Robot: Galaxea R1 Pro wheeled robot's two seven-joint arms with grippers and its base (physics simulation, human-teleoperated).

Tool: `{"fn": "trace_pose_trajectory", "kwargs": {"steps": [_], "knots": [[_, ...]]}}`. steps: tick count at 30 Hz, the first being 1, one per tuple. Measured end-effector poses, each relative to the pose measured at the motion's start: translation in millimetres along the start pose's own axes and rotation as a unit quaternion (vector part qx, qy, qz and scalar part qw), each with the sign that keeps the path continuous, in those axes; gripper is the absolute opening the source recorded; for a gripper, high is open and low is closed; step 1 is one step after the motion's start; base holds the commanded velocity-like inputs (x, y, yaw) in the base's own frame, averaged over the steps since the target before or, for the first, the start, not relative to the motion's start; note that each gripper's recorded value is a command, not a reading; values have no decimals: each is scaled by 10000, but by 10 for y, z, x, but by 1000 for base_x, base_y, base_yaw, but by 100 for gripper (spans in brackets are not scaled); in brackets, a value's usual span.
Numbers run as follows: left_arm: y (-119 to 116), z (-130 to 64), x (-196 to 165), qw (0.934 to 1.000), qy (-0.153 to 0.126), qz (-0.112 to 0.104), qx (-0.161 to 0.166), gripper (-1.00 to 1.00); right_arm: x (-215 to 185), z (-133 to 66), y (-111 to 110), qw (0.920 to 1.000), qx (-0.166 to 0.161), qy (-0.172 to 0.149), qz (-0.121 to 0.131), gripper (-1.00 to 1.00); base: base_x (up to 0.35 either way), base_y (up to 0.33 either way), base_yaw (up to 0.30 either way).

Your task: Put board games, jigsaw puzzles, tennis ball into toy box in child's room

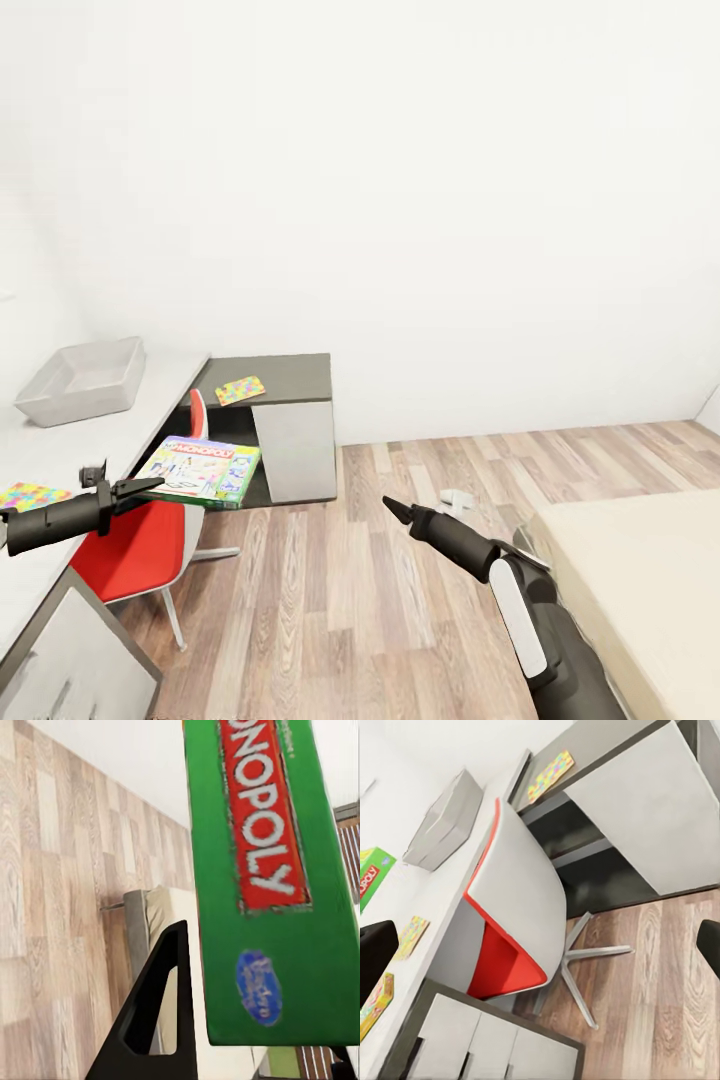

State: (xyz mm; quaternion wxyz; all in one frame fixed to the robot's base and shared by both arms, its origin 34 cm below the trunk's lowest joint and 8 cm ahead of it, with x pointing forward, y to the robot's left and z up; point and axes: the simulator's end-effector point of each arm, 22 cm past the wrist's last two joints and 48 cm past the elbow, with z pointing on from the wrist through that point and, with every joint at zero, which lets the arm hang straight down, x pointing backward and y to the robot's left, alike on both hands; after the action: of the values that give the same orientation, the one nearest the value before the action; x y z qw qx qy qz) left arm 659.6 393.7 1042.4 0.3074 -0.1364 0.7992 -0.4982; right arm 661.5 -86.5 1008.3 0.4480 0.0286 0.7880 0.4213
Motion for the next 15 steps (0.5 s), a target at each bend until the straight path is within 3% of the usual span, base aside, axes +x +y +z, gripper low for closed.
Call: {"fn": "trace_pose_trajectory", "kwargs": {"steps": [15], "knots": [[-40, -23, 2, 10000, 1, -9, 14, -100, 18, 11, 100, 10000, -47, 46, -33, 100, 0, 0, 10]]}}
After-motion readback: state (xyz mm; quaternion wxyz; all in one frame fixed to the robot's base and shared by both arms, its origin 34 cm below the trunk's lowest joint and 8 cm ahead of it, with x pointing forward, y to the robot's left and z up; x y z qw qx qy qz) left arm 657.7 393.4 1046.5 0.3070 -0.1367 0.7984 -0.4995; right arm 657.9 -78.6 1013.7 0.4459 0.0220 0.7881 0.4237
